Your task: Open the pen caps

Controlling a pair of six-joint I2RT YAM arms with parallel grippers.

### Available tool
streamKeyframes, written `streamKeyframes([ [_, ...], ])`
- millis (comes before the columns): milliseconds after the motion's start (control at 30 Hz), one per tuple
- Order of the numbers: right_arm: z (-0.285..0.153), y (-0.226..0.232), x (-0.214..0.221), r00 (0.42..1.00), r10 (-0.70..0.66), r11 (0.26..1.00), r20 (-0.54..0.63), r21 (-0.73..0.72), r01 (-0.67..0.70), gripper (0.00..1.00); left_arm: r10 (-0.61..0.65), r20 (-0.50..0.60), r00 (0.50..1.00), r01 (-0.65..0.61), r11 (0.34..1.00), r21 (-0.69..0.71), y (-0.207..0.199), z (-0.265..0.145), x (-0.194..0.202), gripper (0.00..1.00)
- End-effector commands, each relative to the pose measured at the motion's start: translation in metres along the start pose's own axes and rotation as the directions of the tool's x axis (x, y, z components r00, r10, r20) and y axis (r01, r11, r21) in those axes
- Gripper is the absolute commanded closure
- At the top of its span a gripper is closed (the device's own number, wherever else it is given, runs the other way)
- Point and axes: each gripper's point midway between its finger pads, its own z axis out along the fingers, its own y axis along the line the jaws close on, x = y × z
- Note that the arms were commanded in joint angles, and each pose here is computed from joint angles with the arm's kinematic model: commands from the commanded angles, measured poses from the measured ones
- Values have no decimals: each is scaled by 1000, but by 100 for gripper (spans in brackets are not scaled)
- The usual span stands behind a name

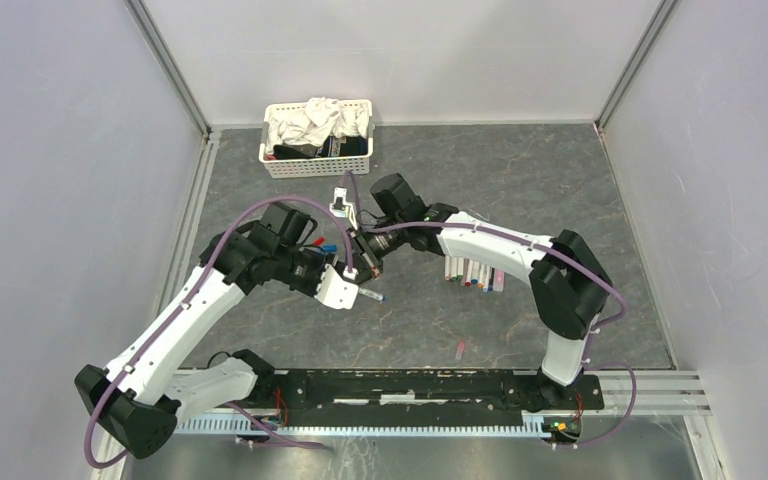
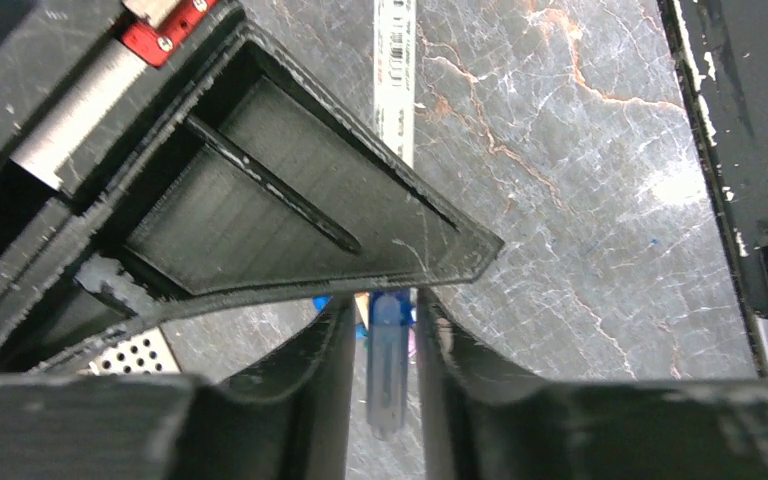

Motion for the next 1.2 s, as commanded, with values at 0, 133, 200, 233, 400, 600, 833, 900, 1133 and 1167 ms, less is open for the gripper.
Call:
streamKeyframes([
  [0,1,13,-12,999,-42,999,25,-23,43,100,13,56,998,-9,998,-62,18,-4,-16,58],
  [133,2,14,-16,999,-34,999,24,-33,35,100,33,75,997,-29,998,-55,17,-3,-21,51],
  [200,3,16,-16,999,-34,999,20,-42,35,100,44,76,996,-40,998,-49,17,-2,-21,52],
  [233,2,15,-17,999,-34,998,21,-43,35,100,46,70,996,-43,998,-39,15,-2,-20,57],
  [400,5,17,-25,999,-25,998,37,-54,27,100,50,87,995,-48,999,-26,14,-2,-24,79],
  [600,9,14,-35,998,0,998,61,-58,3,65,47,93,995,-47,999,-3,13,-4,-28,95],
  [833,9,10,-28,999,17,998,38,-53,-15,99,83,71,994,-83,996,7,8,-3,-23,98],
  [900,13,10,-38,999,12,998,44,-58,-9,100,101,100,990,-103,995,10,8,-2,-30,98],
  [1133,33,-5,-89,995,-10,998,95,-58,15,100,147,136,980,-154,987,39,22,8,-50,98],
  [1167,33,-15,-88,996,-6,1000,90,-30,9,100,152,128,980,-159,987,40,26,9,-49,98],
])
